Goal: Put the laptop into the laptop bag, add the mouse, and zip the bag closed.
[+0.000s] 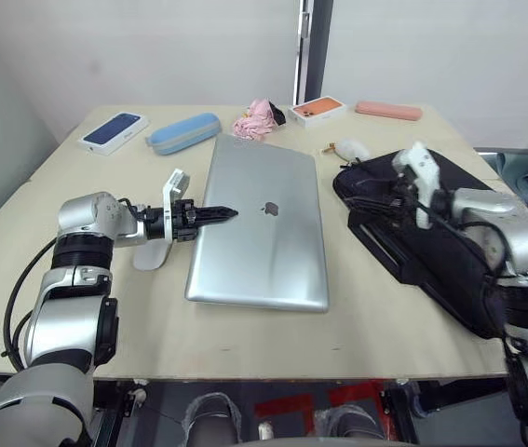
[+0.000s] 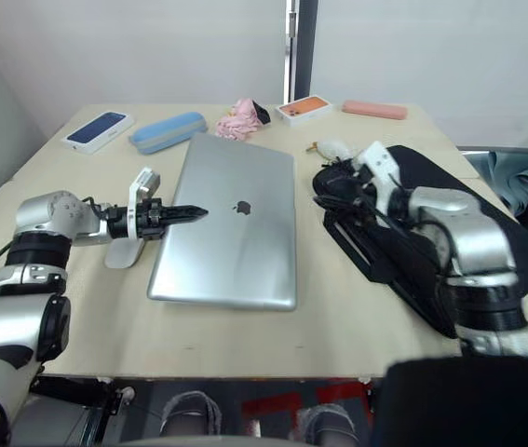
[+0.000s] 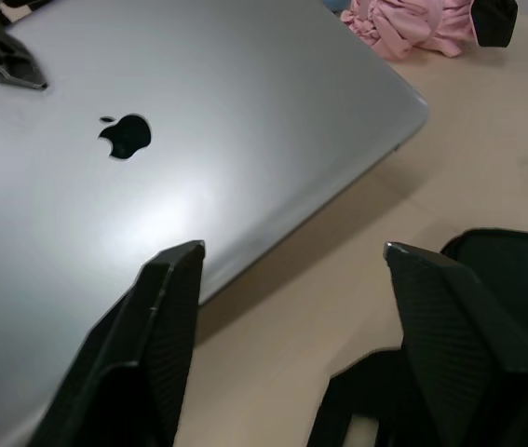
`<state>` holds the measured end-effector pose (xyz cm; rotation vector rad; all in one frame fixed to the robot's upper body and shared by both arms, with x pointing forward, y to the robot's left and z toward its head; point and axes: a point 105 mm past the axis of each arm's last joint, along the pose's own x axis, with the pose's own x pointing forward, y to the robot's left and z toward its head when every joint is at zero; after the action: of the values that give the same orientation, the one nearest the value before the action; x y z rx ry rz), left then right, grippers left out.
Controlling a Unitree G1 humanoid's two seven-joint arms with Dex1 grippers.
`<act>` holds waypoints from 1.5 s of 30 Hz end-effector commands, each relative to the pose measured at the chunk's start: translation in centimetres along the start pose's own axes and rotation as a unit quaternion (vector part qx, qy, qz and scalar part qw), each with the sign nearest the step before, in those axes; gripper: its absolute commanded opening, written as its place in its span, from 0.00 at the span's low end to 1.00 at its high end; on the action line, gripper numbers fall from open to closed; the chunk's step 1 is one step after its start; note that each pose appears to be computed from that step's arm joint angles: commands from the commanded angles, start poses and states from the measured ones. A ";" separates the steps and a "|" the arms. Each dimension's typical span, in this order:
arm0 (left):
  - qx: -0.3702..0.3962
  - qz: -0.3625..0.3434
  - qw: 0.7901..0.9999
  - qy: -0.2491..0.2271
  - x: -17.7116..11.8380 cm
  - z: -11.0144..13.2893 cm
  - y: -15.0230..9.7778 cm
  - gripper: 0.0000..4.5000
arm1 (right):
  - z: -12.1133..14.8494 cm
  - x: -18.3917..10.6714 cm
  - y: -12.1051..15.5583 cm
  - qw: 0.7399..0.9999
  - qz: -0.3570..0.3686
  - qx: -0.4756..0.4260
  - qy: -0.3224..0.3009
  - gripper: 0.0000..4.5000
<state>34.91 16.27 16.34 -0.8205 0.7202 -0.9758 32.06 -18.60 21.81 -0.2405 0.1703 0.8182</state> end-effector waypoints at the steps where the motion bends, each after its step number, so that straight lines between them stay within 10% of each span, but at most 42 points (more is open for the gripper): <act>1: 0.034 -0.068 0.996 -0.042 -1.8 1.7 -4.4 0.08 | 2.2 -5.7 1.4 0.999 -0.029 -0.030 0.001 0.99; 7: 0.007 -0.079 0.993 -0.083 -3.4 2.6 -4.9 0.08 | -0.4 -13.1 5.1 0.995 -0.023 0.039 0.086 0.99; 14: -0.020 -0.082 0.994 -0.070 -2.9 2.0 -4.7 0.08 | -0.6 -14.8 6.2 0.994 -0.021 0.044 0.101 0.99; 28: -0.034 -0.081 0.996 -0.028 -3.2 0.2 -5.3 0.08 | -3.9 -4.1 -0.4 0.982 -0.141 0.034 0.122 0.99; 45: -0.043 -0.091 0.993 -0.061 -2.4 -0.1 -4.9 0.08 | -8.7 0.0 -5.4 0.962 -0.169 -0.028 0.211 0.99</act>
<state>32.22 16.80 16.77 -1.0078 0.7661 -0.9094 34.99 -24.51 13.58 -0.4631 0.5260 0.4276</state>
